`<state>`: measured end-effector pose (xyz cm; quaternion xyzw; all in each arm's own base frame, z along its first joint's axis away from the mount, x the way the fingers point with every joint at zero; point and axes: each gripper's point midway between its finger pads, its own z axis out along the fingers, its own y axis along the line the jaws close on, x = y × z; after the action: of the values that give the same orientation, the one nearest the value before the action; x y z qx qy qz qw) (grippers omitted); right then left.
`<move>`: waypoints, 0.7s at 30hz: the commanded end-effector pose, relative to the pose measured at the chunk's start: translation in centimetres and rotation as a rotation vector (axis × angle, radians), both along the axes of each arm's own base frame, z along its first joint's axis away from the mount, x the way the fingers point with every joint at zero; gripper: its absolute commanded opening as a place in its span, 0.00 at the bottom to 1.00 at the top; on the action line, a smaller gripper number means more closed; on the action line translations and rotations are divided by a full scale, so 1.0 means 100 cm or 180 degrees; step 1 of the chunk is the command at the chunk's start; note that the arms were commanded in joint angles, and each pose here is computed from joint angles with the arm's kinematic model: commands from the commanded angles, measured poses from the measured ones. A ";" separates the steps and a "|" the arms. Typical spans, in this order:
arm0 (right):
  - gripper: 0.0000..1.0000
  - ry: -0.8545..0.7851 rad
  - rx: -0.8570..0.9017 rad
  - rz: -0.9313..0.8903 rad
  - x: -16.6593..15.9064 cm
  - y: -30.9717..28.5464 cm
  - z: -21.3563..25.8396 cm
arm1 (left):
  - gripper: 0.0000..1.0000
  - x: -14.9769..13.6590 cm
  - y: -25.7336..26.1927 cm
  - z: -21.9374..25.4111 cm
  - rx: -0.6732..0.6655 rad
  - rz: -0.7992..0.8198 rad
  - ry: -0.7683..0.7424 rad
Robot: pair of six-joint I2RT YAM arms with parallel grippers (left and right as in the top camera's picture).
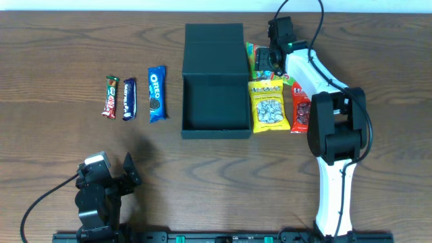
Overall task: Pack container
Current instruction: 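Carry the Haribo bag left and drop it into the black box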
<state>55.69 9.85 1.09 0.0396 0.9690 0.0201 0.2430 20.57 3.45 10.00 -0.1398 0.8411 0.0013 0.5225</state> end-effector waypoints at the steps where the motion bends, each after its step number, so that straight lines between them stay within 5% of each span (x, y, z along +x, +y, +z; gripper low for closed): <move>1: 0.36 0.0351 -0.0044 -0.0077 -0.018 -0.011 -0.047 | 0.95 0.000 0.002 -0.005 0.0040 0.0003 0.0033; 7: 0.01 0.0370 -0.0048 -0.0110 -0.018 -0.018 -0.047 | 0.95 0.000 0.002 -0.005 0.0040 0.0003 0.0033; 14: 0.01 0.0089 -0.0149 0.0138 0.001 -0.023 0.002 | 0.95 0.000 0.002 -0.005 0.0040 0.0003 0.0033; 21: 0.01 -0.0819 -0.0557 0.1158 0.022 -0.002 0.146 | 0.95 0.000 0.002 -0.005 0.0040 0.0003 0.0033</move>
<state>56.35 8.39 4.78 -0.0603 0.9644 -0.0025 0.2575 20.57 3.45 10.00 -0.1398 0.8411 0.0013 0.5225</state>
